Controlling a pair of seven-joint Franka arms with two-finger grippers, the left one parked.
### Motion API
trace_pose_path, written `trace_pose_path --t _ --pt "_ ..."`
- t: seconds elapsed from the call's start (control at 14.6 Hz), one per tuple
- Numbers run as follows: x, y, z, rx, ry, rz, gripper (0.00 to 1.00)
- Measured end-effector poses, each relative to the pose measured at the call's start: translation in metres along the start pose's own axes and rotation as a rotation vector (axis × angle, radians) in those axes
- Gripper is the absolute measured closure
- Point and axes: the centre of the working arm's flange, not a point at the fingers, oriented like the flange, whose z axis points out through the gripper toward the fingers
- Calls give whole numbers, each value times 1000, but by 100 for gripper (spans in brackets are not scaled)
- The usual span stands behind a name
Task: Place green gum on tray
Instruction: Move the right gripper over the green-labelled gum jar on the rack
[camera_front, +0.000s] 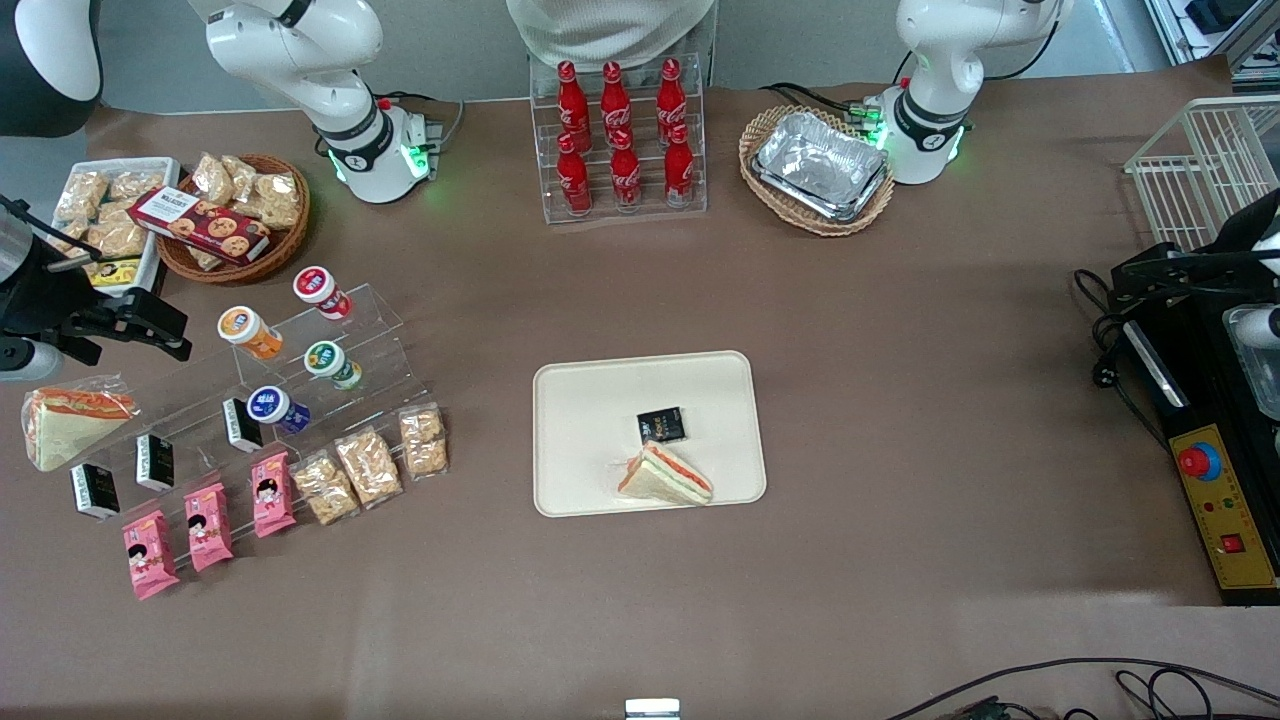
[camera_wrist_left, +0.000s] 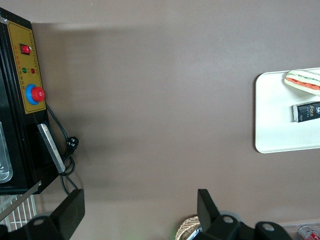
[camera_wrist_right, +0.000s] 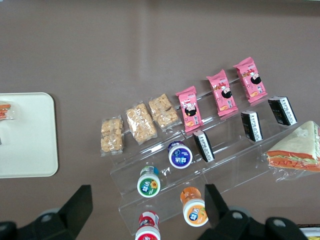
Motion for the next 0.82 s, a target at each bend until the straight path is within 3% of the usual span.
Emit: trace_pose_path --t 0.41,0.82 --pt "0 -1 0 0 0 -14 0" --pt "-1 -2 6 2 -19 -214 0"
